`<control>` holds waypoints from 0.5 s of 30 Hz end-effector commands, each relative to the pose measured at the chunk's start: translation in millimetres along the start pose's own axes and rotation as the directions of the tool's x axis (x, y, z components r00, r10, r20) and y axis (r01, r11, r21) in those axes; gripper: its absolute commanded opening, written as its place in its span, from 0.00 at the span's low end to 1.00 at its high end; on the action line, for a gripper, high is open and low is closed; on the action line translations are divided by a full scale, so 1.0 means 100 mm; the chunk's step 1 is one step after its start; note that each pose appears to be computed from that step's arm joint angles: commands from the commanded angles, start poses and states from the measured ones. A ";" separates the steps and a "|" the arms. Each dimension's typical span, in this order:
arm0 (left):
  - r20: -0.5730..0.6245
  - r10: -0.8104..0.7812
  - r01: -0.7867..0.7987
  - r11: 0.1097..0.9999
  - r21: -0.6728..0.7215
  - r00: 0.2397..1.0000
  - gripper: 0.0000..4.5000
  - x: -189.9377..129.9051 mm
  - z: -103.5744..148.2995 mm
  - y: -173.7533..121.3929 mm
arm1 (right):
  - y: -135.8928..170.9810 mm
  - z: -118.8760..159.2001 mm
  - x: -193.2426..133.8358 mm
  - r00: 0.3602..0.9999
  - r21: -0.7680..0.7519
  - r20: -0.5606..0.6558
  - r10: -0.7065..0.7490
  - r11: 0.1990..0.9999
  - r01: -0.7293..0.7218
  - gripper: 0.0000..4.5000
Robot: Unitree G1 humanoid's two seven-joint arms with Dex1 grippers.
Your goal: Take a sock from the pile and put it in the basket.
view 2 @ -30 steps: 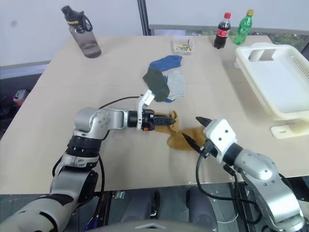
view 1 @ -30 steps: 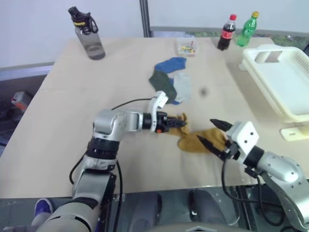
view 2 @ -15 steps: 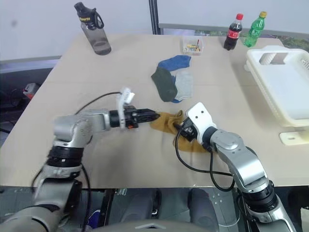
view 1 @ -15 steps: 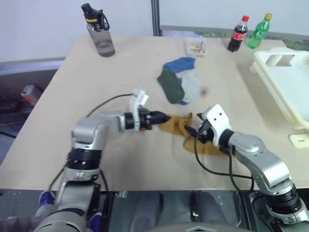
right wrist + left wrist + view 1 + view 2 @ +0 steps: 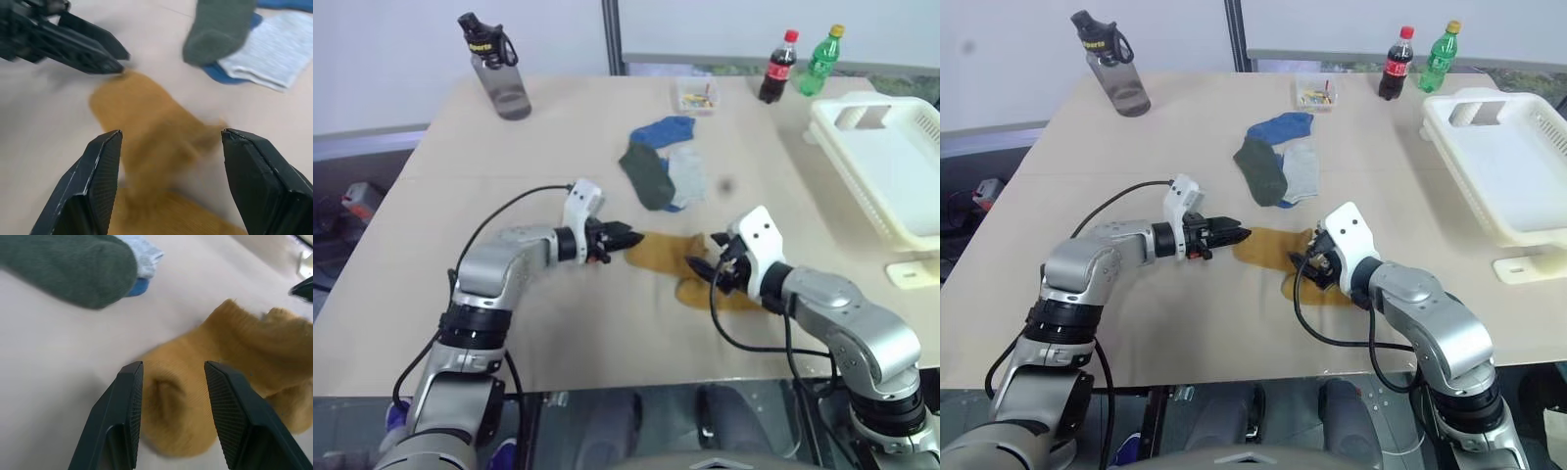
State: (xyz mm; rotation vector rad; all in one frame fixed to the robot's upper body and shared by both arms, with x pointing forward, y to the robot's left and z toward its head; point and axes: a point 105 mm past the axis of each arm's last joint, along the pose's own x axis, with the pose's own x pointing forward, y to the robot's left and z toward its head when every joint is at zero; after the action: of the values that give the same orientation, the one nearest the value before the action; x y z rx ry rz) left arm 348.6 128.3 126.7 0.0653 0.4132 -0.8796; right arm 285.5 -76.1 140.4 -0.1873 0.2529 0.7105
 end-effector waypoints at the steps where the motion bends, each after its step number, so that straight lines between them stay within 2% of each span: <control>1: -0.003 0.011 -0.010 0.998 0.062 1.000 0.47 0.03 -0.05 -0.01 | -0.06 0.07 -0.03 0.999 -0.003 0.015 -0.039 0.999 0.039 0.74; 4: -0.006 0.016 -0.016 0.998 0.053 1.000 0.47 0.03 -0.10 0.00 | -0.06 0.17 -0.06 0.998 0.029 0.049 -0.036 0.999 0.035 0.74; 7: -0.021 0.025 -0.024 0.998 0.055 0.999 0.47 0.06 -0.18 0.03 | -0.09 -0.01 0.00 0.998 0.031 -0.025 -0.050 0.998 0.051 0.74; 12: -0.022 0.046 -0.045 0.998 0.044 0.999 0.47 0.08 -0.22 0.08 | -0.14 -0.17 0.11 0.995 0.068 -0.081 -0.063 0.995 0.069 0.74; 13: -0.023 0.050 -0.049 0.998 0.040 0.999 0.48 0.09 -0.23 0.08 | -0.16 -0.20 0.12 0.994 0.076 -0.089 -0.069 0.994 0.076 0.65; 15: -0.021 0.045 -0.044 0.998 0.034 0.999 0.48 0.10 -0.24 0.08 | -0.19 -0.23 0.14 0.992 0.086 -0.093 -0.083 0.992 0.092 0.58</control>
State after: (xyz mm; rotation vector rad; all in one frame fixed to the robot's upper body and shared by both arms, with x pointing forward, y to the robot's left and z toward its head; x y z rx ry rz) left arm 351.1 127.4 105.7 0.1146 0.3947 -0.8634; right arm 302.3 -87.2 107.6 -0.1425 0.4067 0.6139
